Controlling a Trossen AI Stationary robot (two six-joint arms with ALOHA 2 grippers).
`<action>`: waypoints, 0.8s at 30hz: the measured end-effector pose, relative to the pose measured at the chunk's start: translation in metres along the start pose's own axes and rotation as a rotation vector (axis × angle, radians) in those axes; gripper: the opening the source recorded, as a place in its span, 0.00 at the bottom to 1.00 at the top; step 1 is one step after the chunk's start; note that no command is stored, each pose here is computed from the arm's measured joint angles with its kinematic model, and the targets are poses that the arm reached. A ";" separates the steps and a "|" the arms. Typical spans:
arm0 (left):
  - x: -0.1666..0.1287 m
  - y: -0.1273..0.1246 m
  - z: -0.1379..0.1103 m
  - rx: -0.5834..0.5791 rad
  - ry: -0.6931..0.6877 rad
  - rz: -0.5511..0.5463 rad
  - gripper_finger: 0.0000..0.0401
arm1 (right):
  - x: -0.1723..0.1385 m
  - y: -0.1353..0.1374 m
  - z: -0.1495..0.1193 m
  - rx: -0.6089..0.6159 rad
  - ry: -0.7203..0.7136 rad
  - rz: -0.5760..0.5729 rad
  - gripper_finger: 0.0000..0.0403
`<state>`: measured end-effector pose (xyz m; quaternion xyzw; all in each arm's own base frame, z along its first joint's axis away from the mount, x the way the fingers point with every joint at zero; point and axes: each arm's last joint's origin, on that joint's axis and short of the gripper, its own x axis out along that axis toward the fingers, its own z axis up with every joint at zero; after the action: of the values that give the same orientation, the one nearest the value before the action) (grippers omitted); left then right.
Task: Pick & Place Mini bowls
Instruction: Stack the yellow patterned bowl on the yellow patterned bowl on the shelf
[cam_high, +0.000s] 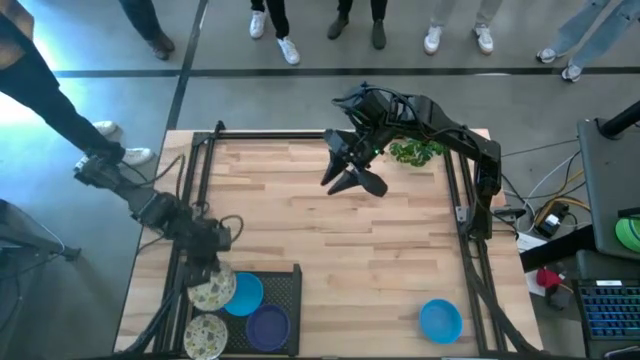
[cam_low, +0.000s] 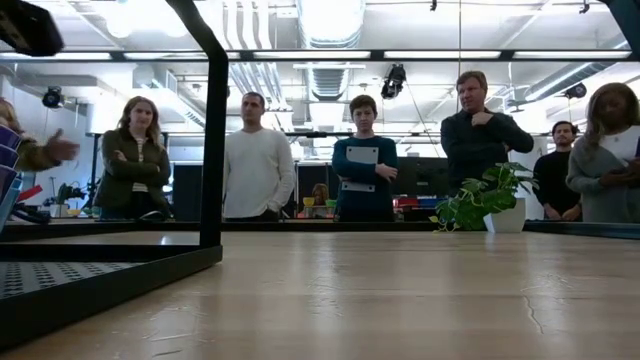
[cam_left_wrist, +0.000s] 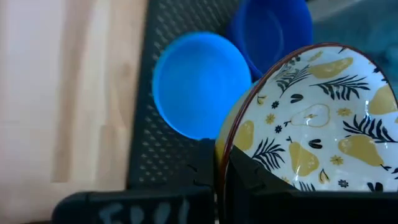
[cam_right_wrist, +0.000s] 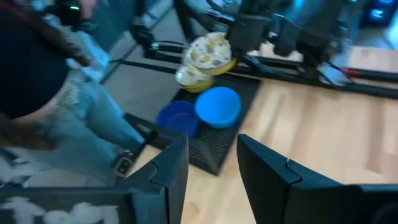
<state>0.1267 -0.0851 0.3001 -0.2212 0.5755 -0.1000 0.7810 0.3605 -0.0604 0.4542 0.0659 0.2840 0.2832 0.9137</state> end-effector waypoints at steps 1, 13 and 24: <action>0.003 -0.004 -0.001 0.004 0.015 -0.002 0.02 | 0.000 0.001 0.000 -0.005 -0.005 0.022 0.32; 0.036 -0.041 -0.006 0.074 0.049 -0.046 0.02 | 0.000 0.001 0.000 -0.019 -0.012 0.050 0.27; 0.070 -0.064 -0.018 0.168 0.124 -0.018 0.02 | 0.000 0.000 0.000 -0.090 -0.005 0.017 0.27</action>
<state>0.1382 -0.1742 0.2650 -0.1536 0.6103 -0.1682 0.7587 0.3603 -0.0600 0.4544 0.0278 0.2683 0.3032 0.9139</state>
